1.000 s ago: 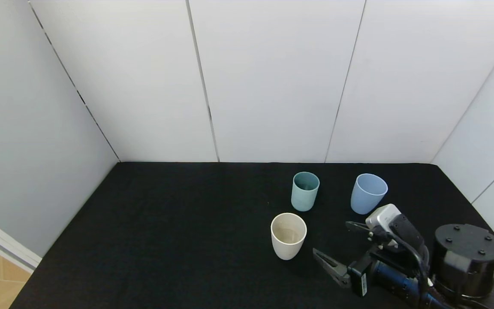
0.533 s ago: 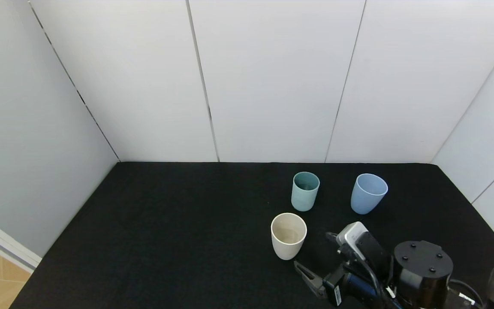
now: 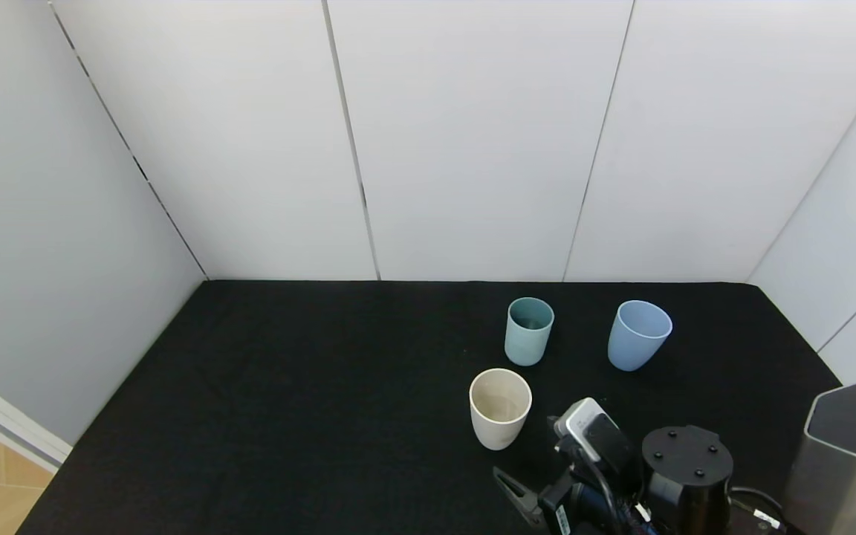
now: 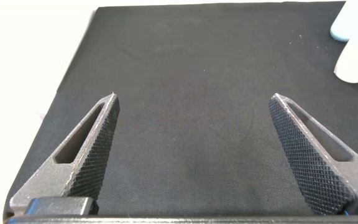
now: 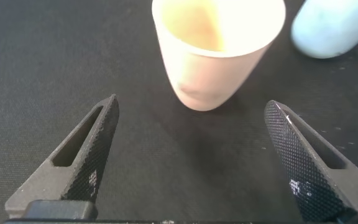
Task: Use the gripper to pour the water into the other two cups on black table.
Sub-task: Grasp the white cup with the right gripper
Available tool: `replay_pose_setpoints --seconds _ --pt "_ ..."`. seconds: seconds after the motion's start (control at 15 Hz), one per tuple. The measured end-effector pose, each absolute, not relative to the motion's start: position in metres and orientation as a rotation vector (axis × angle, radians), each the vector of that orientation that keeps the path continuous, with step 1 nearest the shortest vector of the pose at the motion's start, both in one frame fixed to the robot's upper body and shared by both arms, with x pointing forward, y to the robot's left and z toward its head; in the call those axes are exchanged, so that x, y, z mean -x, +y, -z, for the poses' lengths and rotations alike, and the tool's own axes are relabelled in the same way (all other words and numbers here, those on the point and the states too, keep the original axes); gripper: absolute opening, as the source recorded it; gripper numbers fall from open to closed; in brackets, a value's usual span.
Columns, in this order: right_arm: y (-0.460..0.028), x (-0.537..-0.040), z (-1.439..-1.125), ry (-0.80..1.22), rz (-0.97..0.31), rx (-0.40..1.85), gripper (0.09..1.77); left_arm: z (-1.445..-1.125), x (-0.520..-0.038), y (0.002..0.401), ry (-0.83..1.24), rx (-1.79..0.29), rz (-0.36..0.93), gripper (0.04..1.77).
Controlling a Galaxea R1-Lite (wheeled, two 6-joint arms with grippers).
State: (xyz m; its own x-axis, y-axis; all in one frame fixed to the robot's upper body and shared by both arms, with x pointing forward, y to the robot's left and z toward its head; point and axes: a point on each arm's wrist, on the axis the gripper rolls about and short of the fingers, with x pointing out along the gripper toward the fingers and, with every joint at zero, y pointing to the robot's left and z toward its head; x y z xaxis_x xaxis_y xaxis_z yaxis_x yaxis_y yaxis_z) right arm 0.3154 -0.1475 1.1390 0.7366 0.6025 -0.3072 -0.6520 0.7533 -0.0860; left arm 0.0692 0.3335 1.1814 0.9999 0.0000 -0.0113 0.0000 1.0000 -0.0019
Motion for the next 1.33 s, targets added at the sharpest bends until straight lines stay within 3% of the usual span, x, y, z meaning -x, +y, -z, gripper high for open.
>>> replay_pose_setpoints --seconds 1.33 --pt "-0.114 -0.355 -1.135 0.252 -0.694 0.190 1.71 -1.181 -0.069 0.334 0.011 0.002 0.000 1.72"
